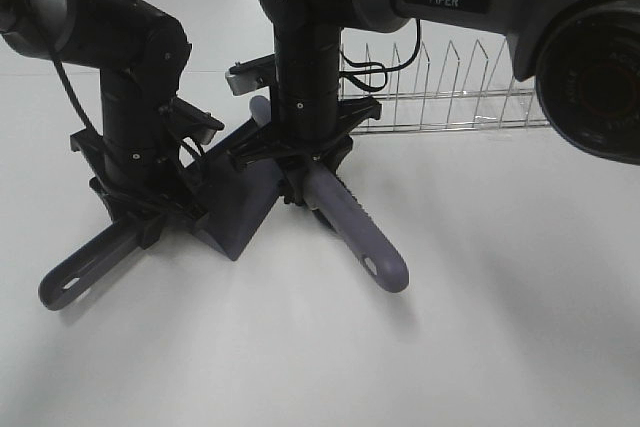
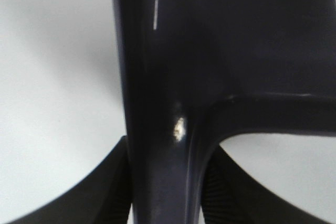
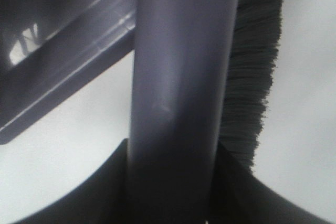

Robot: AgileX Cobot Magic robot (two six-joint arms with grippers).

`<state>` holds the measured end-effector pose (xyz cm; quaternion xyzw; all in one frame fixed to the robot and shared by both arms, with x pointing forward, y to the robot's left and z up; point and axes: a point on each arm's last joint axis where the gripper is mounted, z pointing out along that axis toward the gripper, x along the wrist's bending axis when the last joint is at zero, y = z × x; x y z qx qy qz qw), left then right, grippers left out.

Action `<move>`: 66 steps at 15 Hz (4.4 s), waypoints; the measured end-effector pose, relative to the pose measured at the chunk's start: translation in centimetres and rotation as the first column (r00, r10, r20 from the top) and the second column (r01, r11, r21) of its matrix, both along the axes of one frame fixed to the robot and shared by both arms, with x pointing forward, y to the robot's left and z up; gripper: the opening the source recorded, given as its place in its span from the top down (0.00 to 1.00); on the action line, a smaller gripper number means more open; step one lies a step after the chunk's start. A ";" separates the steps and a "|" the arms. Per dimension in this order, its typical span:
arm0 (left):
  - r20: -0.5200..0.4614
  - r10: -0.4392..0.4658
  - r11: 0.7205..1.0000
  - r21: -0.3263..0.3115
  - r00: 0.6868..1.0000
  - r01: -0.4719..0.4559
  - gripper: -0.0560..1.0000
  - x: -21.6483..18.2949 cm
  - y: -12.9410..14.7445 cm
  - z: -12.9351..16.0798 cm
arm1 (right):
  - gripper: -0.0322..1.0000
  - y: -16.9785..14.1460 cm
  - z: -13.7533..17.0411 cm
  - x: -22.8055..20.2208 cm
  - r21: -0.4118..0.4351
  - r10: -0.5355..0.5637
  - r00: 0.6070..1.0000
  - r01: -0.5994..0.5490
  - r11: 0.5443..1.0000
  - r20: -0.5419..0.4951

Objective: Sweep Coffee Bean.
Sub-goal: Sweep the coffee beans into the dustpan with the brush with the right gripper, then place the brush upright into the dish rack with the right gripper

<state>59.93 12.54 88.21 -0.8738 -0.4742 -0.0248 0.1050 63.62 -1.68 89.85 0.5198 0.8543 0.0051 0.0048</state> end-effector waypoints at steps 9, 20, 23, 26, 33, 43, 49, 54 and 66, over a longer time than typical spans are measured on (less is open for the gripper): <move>-0.013 0.029 0.999 -0.024 0.999 -0.029 0.63 -0.2 -0.2 -0.1 | 0.67 1.9 0.0 -0.6 0.198 -0.017 0.997 0.033 0.980 -0.081; -0.007 0.039 0.999 -0.026 0.999 -0.039 0.63 -0.1 -0.3 -0.1 | 0.67 1.0 7.0 3.8 0.352 -0.009 0.993 -0.034 0.936 0.118; -0.011 0.040 0.999 -0.004 0.999 -0.040 0.63 -0.2 -0.1 0.3 | 0.67 0.1 9.2 3.9 0.316 -0.014 0.983 -0.045 0.948 0.184; 0.001 0.075 0.997 -0.001 0.997 -0.075 0.63 -1.8 0.8 0.9 | 0.67 -1.9 10.7 1.5 0.228 -0.004 0.986 -0.034 0.973 0.167; -0.004 0.143 0.989 -0.030 0.990 -0.143 0.63 -5.8 2.5 -0.7 | 0.67 -6.1 5.2 -4.1 0.021 -0.081 0.996 0.082 0.996 -0.038; -0.015 0.156 0.987 -0.044 0.988 -0.157 0.63 -5.7 2.2 -1.4 | 0.67 -1.5 0.4 -3.0 0.497 -0.202 0.976 0.215 0.840 -0.081; -0.017 0.158 0.986 -0.045 0.987 -0.159 0.63 -5.7 2.2 -1.4 | 0.67 0.3 4.6 -1.1 0.655 -0.151 0.987 0.084 0.751 0.046; -0.022 0.209 0.975 -0.078 0.978 -0.211 0.63 -5.6 2.5 -1.0 | 0.67 -2.6 11.6 -0.6 0.662 -0.153 0.975 0.007 0.749 0.164; -0.006 0.441 0.884 -0.170 0.897 -0.436 0.63 -3.8 6.5 0.8 | 0.67 -11.6 16.6 -3.4 0.121 -0.100 0.973 0.076 0.990 0.206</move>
